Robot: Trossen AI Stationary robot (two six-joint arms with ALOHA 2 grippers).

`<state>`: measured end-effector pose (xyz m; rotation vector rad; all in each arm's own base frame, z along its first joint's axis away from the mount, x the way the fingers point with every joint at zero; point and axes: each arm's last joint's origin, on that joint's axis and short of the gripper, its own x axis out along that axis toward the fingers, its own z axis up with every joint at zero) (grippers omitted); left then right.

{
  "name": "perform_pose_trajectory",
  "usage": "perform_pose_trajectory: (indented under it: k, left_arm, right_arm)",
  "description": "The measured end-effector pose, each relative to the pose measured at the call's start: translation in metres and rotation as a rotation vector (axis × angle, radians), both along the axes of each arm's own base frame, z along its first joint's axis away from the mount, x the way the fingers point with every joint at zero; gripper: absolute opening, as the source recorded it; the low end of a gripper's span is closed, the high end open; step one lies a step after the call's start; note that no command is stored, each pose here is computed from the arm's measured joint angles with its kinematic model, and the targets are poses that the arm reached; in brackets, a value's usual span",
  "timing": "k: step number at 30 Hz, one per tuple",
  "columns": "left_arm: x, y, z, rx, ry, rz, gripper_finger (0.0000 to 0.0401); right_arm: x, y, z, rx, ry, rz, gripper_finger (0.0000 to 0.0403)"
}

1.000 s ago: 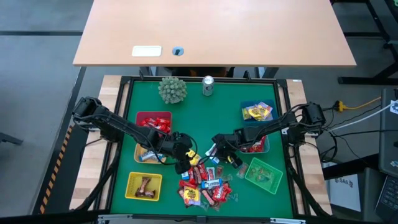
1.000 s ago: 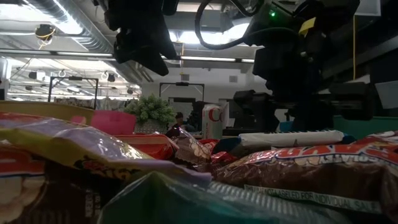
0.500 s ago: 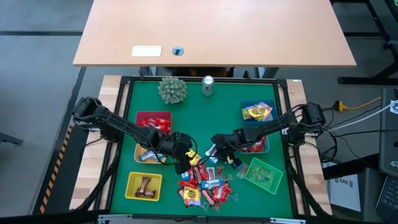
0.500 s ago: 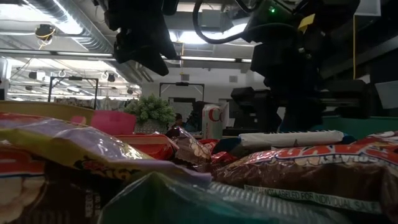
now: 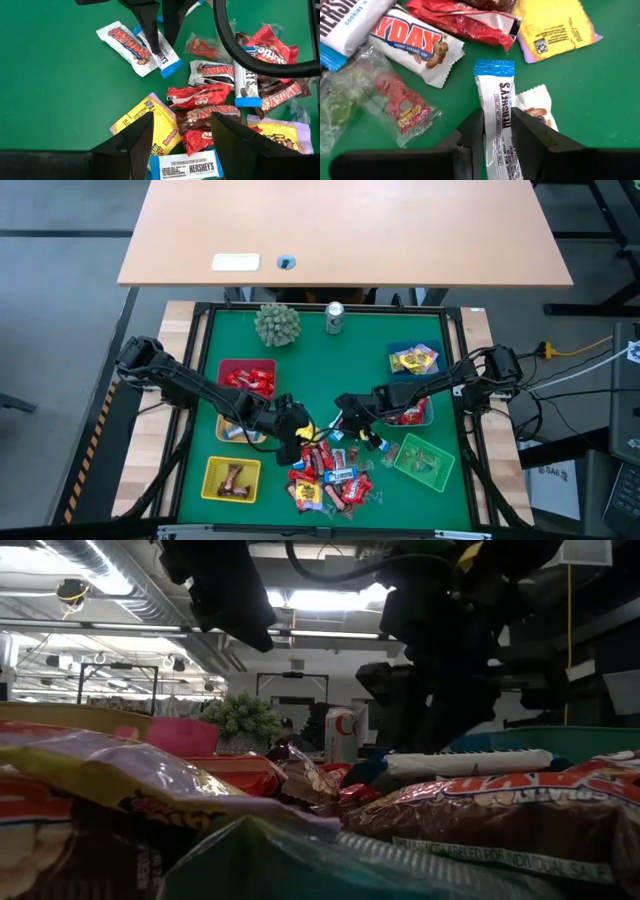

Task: Sort candy
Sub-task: Put the white chocolate bar into the orange bin

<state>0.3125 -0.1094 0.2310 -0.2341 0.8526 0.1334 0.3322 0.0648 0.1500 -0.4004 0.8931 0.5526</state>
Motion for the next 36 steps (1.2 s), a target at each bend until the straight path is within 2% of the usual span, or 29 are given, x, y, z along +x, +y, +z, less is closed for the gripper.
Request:
perform_pose_trajectory:
  k: [7,15,20,30,33,36]
  left_arm:
    - [0.003,-0.004,0.004,-0.008,-0.057,-0.01,0.0182]
    - [0.007,-0.015,0.004,0.127,-0.134,-0.084,0.0182]
    - [0.012,-0.026,-0.012,0.215,-0.118,-0.119,0.0182]
    - [0.021,-0.038,-0.042,0.313,-0.099,-0.076,0.0182]
    - [0.027,-0.04,-0.053,0.318,-0.103,-0.08,0.0182]
    - [0.032,-0.042,-0.064,0.374,-0.107,-0.101,0.0182]
  right_arm:
    - [0.0,0.0,0.0,0.001,-0.004,0.0,0.0094]
    - [0.001,-0.001,0.001,-0.024,-0.009,-0.045,0.0094]
    - [0.001,-0.001,0.001,-0.024,-0.014,-0.055,0.0094]
    - [0.003,-0.001,0.003,0.002,-0.024,-0.088,0.0095]
    - [0.003,-0.001,0.003,0.01,-0.026,-0.099,0.0095]
    - [0.004,-0.001,0.003,0.016,-0.027,-0.103,0.0095]
